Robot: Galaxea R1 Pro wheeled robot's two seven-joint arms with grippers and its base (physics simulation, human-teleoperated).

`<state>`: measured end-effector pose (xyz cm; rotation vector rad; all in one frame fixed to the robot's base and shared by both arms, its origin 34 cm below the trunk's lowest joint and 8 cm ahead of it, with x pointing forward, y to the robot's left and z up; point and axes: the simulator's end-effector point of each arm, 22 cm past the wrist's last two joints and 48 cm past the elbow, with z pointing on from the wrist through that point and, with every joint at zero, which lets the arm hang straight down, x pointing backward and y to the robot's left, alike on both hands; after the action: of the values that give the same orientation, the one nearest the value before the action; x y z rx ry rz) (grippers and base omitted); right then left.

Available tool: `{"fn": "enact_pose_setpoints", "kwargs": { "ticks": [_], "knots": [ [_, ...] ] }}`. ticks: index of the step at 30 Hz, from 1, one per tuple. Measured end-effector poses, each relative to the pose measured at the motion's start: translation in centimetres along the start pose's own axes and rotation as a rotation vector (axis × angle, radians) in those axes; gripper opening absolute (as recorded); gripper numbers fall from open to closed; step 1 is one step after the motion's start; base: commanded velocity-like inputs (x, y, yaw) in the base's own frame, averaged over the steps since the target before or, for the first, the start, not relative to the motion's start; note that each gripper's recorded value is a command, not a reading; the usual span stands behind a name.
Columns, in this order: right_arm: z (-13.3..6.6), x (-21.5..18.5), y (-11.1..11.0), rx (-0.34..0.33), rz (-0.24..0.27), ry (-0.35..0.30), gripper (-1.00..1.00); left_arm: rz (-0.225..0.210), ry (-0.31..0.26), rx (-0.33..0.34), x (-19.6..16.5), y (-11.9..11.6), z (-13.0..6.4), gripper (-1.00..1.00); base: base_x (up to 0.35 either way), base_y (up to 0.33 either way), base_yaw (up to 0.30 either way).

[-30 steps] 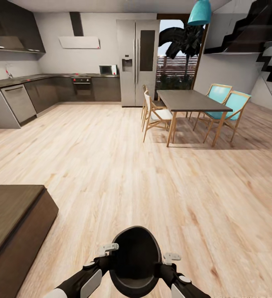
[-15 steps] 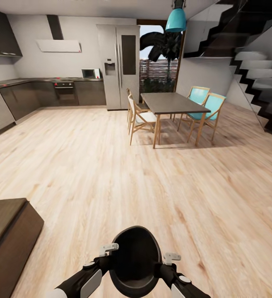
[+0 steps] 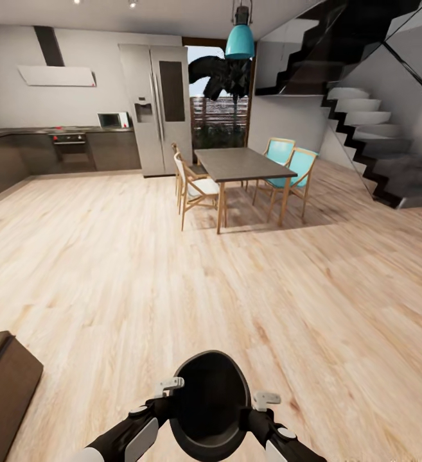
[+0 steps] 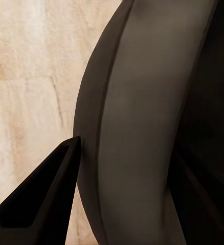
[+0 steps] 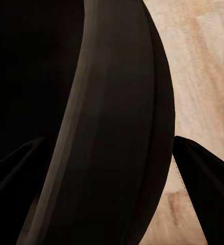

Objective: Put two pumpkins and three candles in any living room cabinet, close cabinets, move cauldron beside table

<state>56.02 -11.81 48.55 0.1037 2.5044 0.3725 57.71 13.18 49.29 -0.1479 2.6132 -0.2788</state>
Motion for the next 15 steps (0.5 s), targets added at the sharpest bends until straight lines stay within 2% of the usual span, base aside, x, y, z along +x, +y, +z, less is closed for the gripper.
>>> {"fn": "enact_pose_setpoints", "kwargs": {
  "ticks": [8, 15],
  "knots": [
    [-1.2, -1.2, 0.5, -0.002, 0.000, -0.010, -1.00, 0.005, -0.009, 0.002, -1.2, -0.5, -1.3, -1.00, 0.000, 0.000, -0.236],
    [-1.3, -1.6, 0.6, -0.003, -0.002, -0.017, -1.00, 0.005, -0.016, 0.003, -1.5, -0.5, -1.5, -1.00, 0.000, 0.000, -0.236]
  ]
}}
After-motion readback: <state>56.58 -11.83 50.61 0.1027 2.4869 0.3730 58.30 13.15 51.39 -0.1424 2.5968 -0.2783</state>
